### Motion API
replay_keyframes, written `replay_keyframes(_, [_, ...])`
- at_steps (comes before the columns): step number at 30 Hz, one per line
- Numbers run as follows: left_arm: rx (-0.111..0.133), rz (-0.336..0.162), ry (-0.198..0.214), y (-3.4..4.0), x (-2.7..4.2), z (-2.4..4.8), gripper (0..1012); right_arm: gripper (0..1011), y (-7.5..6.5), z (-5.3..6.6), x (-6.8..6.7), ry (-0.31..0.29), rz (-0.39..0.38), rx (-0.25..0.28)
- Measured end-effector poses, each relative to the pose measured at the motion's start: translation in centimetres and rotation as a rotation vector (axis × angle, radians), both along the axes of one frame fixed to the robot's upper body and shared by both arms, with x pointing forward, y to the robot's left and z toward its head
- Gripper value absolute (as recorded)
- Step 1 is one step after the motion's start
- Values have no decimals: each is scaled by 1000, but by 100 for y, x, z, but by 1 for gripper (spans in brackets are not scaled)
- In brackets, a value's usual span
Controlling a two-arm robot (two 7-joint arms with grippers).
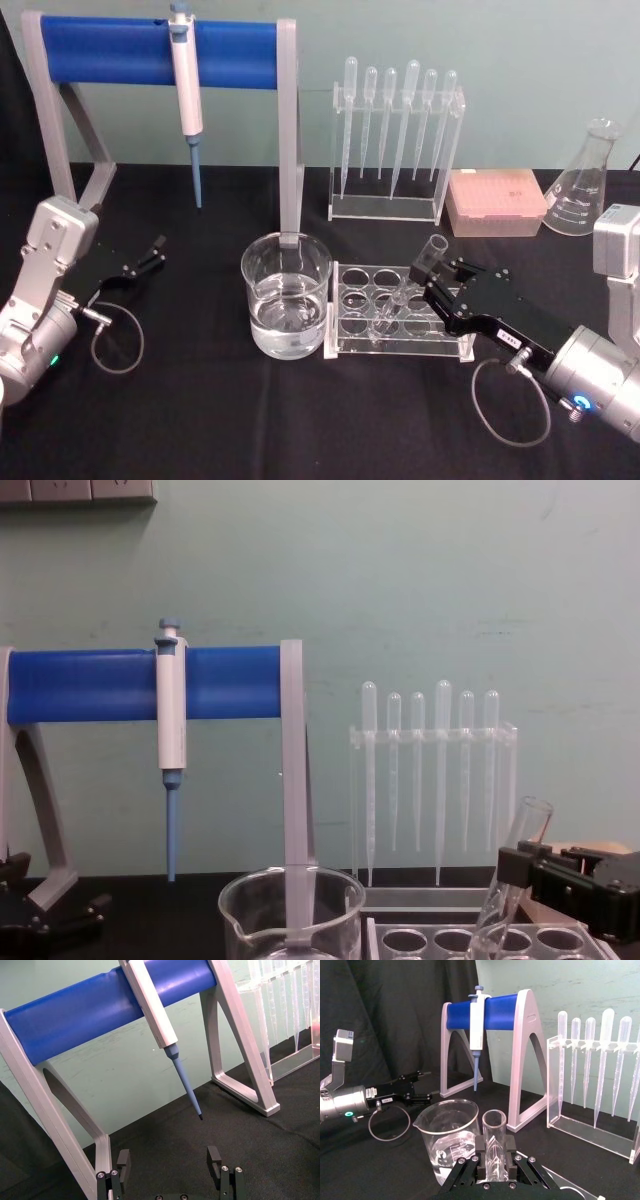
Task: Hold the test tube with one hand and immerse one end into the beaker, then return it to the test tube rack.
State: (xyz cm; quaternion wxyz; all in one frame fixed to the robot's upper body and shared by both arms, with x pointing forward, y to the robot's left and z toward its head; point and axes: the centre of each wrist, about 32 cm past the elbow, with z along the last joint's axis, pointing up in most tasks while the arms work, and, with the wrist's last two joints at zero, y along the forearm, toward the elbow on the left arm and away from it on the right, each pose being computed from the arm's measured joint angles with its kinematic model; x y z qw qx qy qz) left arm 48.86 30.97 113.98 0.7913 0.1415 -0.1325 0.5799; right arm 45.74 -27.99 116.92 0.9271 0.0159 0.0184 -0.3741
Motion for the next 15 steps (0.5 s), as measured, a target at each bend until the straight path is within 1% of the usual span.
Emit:
replay_keyframes(7, [0,0,0,0,0,0,1000,221,0,1,1,0,1,0])
replay_keyframes(9, [0,0,0,0,0,0,1000,221,-23,43,30,-1,15,-8])
replay_keyframes(10, [0,0,0,0,0,0,1000,221,-38,84,53,-4,26,-13])
replay_keyframes(11, [0,0,0,0,0,0,1000,221,-38,84,53,-4,26,-13])
replay_keyframes(13, [0,0,0,0,0,0,1000,221,-61,192,105,-10,46,-26])
replay_keyframes(15, [0,0,0,0,0,0,1000,221,-73,259,134,-14,55,-35])
